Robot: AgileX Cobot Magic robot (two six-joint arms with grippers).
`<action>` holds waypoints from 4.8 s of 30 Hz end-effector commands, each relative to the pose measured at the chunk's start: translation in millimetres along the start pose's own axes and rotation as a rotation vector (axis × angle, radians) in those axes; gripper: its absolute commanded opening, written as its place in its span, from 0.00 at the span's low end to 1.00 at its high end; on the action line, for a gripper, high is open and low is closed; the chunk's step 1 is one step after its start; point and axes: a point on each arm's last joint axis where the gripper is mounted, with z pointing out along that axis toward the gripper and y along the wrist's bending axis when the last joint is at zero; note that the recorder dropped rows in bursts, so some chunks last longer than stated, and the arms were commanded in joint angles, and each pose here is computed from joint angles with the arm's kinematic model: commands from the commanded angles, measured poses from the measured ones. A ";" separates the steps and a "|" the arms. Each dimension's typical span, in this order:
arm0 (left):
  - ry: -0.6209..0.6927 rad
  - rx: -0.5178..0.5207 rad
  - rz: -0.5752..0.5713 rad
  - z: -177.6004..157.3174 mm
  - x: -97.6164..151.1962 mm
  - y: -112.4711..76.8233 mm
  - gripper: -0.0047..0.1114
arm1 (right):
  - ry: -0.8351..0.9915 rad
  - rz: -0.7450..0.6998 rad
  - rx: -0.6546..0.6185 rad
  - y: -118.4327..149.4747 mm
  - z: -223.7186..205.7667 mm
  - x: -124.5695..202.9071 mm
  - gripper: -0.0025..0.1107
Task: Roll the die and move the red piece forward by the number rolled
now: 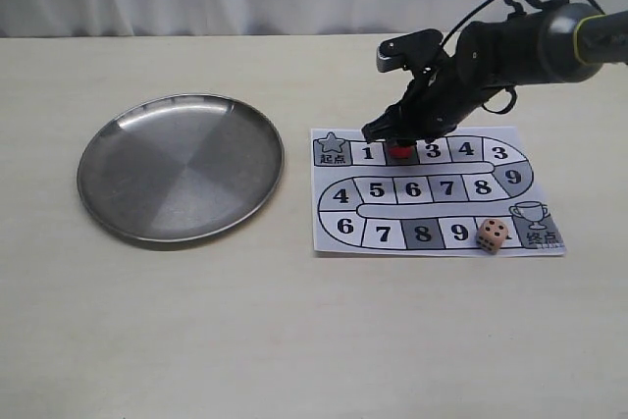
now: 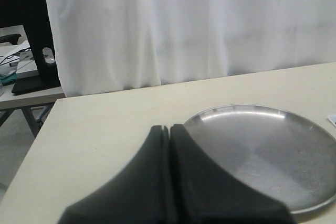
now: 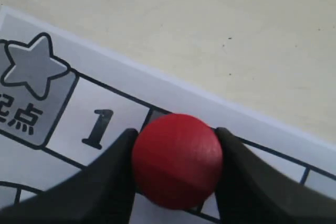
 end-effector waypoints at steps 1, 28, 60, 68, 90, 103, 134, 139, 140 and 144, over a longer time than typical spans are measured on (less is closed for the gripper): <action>-0.010 -0.002 -0.002 -0.1 -0.4 0.1 0.04 | 0.028 -0.026 0.013 -3.2 -10.1 0.8 0.06; -0.010 -0.002 -0.002 -0.1 -0.4 0.1 0.04 | 0.073 0.096 0.092 -45.4 8.0 38.4 0.06; -0.010 -0.002 -0.002 -0.1 -0.4 0.1 0.04 | -0.154 0.141 0.166 -71.7 -93.5 -0.2 0.06; -0.010 -0.002 -0.002 -0.1 -0.4 0.1 0.04 | -0.030 0.153 0.142 -72.3 -35.5 29.2 0.06; -0.010 -0.002 -0.002 -0.1 -0.4 0.1 0.04 | 0.055 0.165 0.124 -70.0 -7.2 51.0 0.06; -0.010 -0.002 -0.002 -0.1 -0.4 0.1 0.04 | -0.045 0.183 0.136 -73.4 -27.4 29.3 0.74; -0.010 -0.002 -0.002 -0.1 -0.4 0.1 0.04 | -0.803 0.298 0.105 8.2 -259.1 186.2 0.07; -0.010 -0.002 -0.002 -0.1 -0.4 0.1 0.04 | -0.852 0.261 0.047 25.2 -249.9 239.1 0.07; -0.010 -0.002 -0.002 -0.1 -0.4 0.1 0.04 | -0.867 0.255 0.041 27.0 -248.2 247.4 0.07; -0.010 -0.002 -0.002 -0.1 -0.4 0.1 0.04 | -0.922 0.243 0.042 29.8 -243.1 270.2 0.07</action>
